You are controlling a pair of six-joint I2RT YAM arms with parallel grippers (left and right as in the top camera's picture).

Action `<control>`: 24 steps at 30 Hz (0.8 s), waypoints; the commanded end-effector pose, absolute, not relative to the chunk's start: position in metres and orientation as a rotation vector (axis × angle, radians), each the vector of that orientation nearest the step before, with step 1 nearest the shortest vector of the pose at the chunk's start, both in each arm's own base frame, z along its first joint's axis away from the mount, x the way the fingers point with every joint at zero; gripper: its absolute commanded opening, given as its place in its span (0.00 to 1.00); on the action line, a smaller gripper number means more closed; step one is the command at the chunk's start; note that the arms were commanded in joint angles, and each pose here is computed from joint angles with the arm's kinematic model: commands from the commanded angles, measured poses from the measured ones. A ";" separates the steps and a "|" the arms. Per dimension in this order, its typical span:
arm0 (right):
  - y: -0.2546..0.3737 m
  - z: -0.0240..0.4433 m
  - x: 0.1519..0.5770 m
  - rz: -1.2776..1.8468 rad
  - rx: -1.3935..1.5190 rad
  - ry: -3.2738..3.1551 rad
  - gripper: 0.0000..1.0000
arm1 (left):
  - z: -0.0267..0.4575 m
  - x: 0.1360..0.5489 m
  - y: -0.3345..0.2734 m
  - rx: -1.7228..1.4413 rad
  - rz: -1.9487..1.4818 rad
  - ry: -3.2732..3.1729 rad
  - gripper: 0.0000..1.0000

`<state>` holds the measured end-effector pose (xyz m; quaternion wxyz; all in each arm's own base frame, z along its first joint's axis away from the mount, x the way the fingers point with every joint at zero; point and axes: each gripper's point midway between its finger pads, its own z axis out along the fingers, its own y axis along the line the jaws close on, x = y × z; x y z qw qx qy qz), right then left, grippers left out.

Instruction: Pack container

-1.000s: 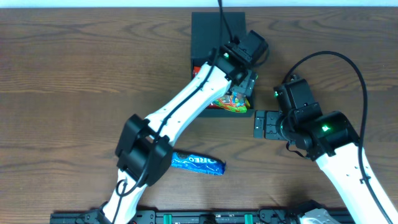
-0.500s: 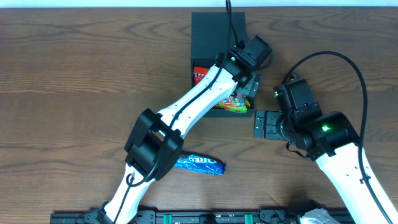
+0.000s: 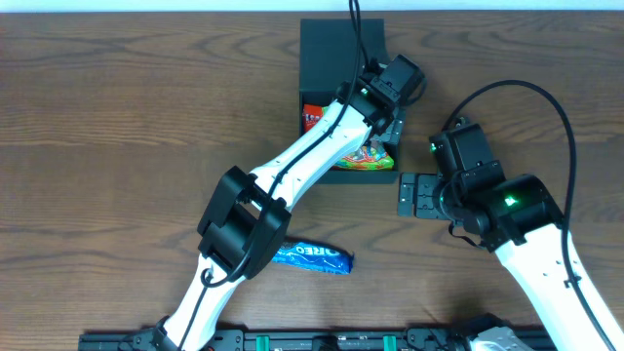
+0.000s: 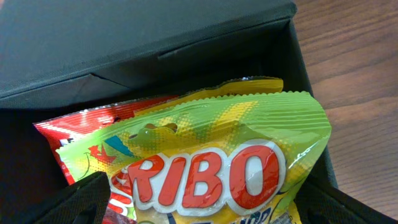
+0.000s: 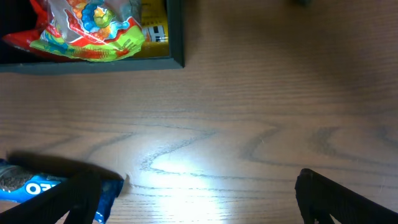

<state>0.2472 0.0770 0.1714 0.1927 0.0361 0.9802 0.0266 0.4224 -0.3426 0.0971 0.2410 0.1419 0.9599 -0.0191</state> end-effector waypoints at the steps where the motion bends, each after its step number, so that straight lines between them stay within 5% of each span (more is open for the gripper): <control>1: 0.075 0.172 0.247 0.064 0.088 2.745 0.99 | 0.102 0.426 -0.344 0.363 -0.042 2.606 0.96; 11: 0.075 0.172 0.246 0.064 0.088 2.746 0.99 | 0.192 0.409 -0.335 0.348 -0.117 2.534 0.95; 24: 0.072 0.171 0.243 0.041 0.079 2.760 0.99 | 0.245 0.350 -0.201 0.176 0.051 2.776 0.95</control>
